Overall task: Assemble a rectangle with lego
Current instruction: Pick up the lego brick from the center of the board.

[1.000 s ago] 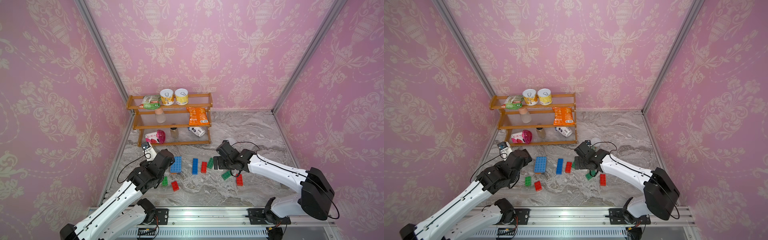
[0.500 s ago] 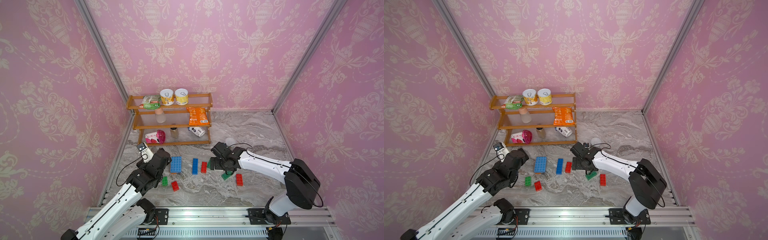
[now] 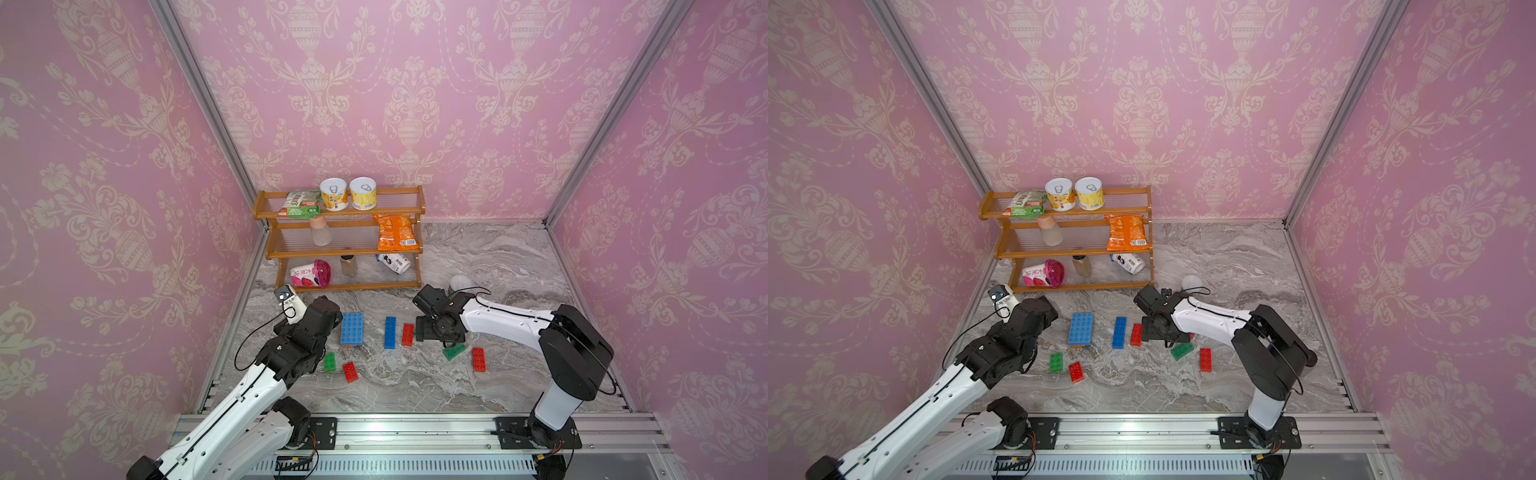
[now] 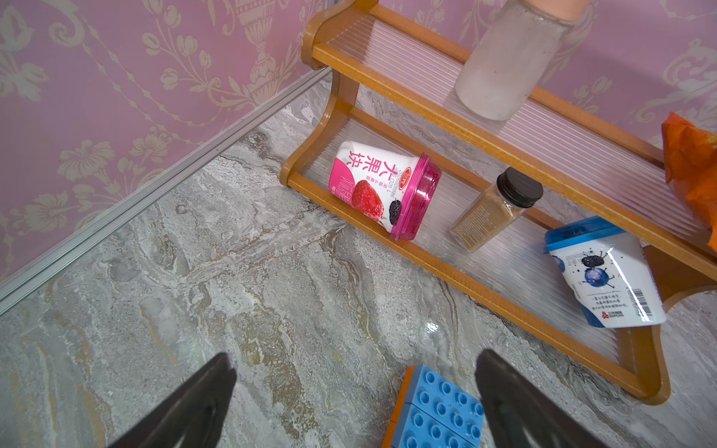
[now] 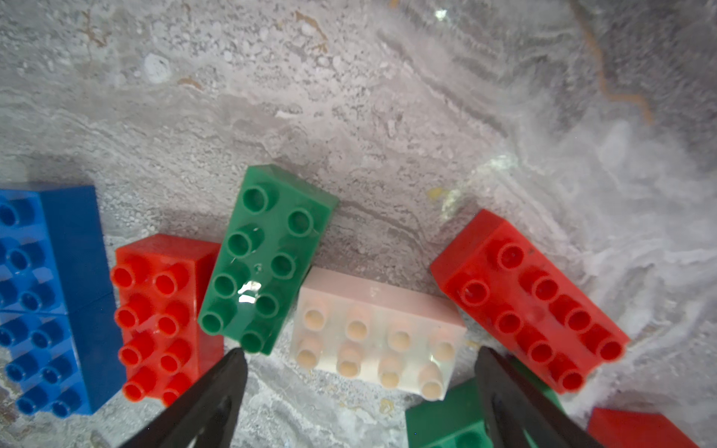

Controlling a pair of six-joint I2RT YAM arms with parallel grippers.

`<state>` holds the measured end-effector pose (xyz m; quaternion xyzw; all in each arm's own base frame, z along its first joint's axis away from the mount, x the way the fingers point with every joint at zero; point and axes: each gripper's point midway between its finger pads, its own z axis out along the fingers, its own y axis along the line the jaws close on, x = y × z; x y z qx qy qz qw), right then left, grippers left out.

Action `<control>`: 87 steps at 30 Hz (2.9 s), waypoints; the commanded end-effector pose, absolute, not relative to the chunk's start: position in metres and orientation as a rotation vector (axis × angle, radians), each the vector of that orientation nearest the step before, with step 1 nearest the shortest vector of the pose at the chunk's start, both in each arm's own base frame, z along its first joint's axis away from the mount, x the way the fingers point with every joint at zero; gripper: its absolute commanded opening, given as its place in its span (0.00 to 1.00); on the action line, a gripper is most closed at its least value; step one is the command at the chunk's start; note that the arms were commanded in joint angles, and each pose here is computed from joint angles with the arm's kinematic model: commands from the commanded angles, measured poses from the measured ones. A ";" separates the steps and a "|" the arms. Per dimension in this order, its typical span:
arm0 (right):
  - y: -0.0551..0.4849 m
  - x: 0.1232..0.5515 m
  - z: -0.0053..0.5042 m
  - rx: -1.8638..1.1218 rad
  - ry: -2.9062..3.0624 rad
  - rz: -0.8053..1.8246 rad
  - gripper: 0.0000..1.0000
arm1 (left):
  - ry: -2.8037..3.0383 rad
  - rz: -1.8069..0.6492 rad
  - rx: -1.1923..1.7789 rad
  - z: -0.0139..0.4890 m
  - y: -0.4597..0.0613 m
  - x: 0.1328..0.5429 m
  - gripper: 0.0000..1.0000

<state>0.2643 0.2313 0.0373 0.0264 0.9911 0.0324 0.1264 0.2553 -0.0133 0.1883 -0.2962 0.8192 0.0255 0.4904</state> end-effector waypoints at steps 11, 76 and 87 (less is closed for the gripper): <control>0.223 0.270 0.027 0.108 2.888 -0.001 0.89 | 2.023 0.065 -0.714 0.179 -0.012 0.255 0.99; 0.205 0.253 0.024 0.157 2.895 0.065 0.34 | 2.079 0.001 -0.728 0.168 -0.022 0.260 0.99; 0.272 0.269 0.090 0.026 2.776 0.218 0.26 | 2.059 0.024 -0.714 0.176 -0.016 0.256 0.99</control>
